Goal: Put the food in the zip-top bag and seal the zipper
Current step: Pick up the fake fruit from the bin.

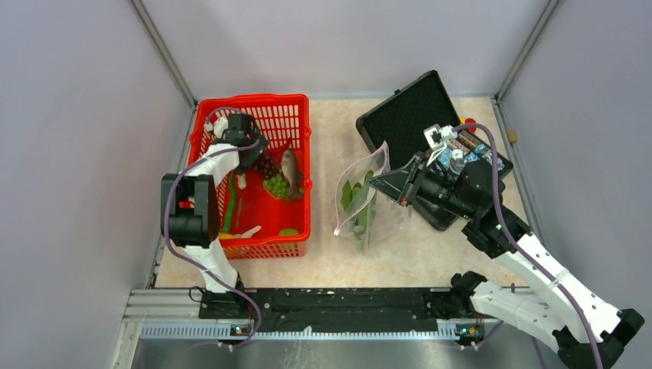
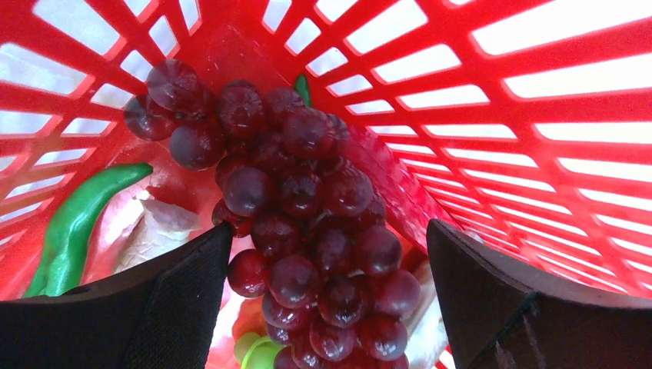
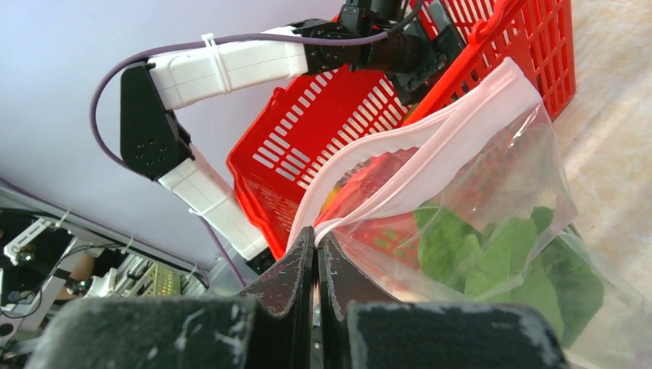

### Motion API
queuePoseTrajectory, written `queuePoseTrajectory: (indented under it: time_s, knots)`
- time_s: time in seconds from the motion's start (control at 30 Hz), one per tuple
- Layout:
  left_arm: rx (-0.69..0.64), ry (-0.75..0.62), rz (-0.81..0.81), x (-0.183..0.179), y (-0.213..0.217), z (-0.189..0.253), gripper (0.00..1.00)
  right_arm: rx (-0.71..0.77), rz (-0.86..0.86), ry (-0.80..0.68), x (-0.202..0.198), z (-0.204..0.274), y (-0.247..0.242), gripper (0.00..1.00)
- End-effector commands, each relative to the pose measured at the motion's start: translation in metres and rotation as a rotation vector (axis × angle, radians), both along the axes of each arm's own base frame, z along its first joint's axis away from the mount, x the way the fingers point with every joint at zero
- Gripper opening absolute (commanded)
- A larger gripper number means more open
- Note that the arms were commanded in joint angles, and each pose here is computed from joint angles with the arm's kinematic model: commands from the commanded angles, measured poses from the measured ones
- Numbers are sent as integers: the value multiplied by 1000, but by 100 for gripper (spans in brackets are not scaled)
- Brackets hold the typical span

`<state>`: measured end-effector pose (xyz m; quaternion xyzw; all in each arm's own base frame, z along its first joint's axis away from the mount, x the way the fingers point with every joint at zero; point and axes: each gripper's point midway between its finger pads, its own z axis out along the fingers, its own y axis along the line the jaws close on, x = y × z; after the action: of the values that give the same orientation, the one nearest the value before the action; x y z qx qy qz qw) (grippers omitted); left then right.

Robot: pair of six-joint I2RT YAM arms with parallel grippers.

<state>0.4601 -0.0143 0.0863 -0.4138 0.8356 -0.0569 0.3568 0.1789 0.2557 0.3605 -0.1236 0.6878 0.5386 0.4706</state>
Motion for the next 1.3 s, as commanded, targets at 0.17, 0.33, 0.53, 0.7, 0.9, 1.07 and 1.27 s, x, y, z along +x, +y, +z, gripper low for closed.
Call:
queuePoseTrajectory:
  time_s: [0.17, 0.33, 0.53, 0.7, 0.9, 1.07, 1.27]
  knots:
    - [47, 4, -15, 23, -6, -22, 81, 54, -9, -64, 2, 20, -2, 0]
    - [99, -41, -69, 19, -16, -10, 48, 53, -13, -56, 2, 19, -2, 0]
    - [232, -171, -129, 16, -29, 50, 40, 60, -12, -49, 1, 18, -3, 0]
    - [264, -268, -128, 7, -26, 90, 39, 67, -19, -41, 0, 14, -5, 0]
    - [288, -326, -142, -8, -21, 115, 39, 68, -20, -29, -1, 10, -5, 0]
    - [282, -404, -177, -26, -24, 145, 39, 64, -20, -22, 0, 6, -5, 0]
    - [218, -543, -289, -52, -42, 196, 40, 56, -35, -7, 4, 0, -5, 0]
